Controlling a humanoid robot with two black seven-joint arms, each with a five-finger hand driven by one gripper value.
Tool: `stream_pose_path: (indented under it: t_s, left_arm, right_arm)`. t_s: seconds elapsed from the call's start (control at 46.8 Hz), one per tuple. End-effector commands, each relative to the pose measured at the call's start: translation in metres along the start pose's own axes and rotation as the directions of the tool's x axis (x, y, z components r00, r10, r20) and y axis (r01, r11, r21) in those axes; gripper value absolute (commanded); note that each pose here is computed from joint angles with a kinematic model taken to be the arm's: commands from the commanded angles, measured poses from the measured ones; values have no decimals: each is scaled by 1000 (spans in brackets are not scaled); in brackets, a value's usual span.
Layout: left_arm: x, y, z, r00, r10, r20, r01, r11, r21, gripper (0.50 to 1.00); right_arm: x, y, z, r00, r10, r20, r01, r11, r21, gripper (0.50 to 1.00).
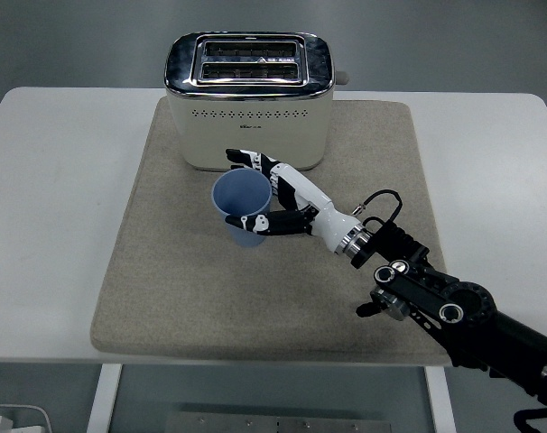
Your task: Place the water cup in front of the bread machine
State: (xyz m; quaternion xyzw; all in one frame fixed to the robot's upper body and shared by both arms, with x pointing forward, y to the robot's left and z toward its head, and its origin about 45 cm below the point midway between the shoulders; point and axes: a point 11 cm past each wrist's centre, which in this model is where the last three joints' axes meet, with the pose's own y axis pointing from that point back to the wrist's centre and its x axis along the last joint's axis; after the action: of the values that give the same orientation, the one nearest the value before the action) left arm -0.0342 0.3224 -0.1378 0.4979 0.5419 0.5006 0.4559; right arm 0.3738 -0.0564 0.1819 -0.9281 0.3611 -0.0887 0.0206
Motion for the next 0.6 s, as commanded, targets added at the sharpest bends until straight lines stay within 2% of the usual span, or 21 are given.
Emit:
stream_pose_path:
  t_s: [0.0, 0.577]
  left_arm:
    - [0, 0, 0, 1000, 0, 0, 0, 1000, 0, 1000]
    - [0, 0, 0, 1000, 0, 0, 0, 1000, 0, 1000]
  right_arm:
    - [0, -1, -1, 1000, -8, 7, 8, 1000, 3, 926]
    - [-2, 0, -1, 1000, -15, 19, 15, 1000, 2, 926]
